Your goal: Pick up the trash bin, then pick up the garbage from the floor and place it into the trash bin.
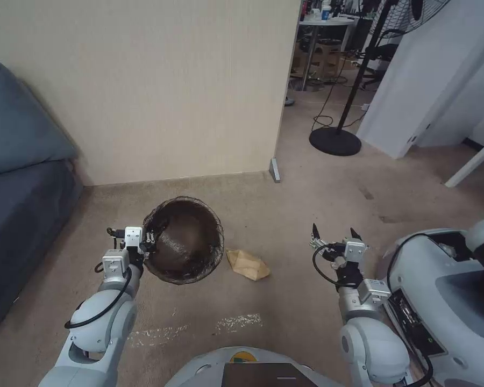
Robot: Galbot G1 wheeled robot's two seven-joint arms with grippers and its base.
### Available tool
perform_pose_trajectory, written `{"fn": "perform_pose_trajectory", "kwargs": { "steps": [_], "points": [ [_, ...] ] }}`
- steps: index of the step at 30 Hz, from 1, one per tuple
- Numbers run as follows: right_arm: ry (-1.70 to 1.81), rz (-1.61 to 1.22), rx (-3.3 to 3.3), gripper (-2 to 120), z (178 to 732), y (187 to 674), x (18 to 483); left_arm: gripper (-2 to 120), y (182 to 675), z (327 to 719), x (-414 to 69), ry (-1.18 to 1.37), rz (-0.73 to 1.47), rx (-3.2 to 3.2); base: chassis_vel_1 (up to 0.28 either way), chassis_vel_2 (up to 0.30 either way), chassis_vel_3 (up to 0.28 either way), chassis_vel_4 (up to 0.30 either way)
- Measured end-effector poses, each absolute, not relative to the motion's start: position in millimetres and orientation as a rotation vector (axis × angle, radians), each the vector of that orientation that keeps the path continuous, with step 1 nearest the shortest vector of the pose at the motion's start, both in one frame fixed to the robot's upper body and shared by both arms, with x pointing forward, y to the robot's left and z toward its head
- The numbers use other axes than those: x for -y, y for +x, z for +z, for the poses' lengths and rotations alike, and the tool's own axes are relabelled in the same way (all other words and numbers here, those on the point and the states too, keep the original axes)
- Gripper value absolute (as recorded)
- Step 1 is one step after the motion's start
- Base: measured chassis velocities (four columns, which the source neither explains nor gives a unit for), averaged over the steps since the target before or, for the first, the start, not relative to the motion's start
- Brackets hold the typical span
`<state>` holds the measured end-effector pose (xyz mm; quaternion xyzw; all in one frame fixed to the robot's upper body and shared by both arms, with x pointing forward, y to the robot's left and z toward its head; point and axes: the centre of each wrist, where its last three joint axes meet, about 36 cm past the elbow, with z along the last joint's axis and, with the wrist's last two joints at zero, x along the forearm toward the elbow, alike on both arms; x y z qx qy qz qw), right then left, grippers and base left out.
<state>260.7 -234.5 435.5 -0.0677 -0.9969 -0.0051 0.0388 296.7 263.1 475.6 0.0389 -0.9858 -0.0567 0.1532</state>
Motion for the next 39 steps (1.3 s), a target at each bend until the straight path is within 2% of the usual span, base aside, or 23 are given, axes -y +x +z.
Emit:
{"fn": "perform_pose_trajectory", "kwargs": {
  "steps": [16,39],
  "points": [
    [-0.058,0.01,3.029,100,432.7,281.7,247.1,3,290.9,488.6,-267.0,0.143,-0.161,2.849,-0.042,0.03,0.035,-0.034],
    [0.58,0.196,2.726,100,367.5,356.3,312.4,3,284.6,505.7,-273.8,0.214,-0.185,2.824,0.0,0.0,0.0,0.0]
  ]
}}
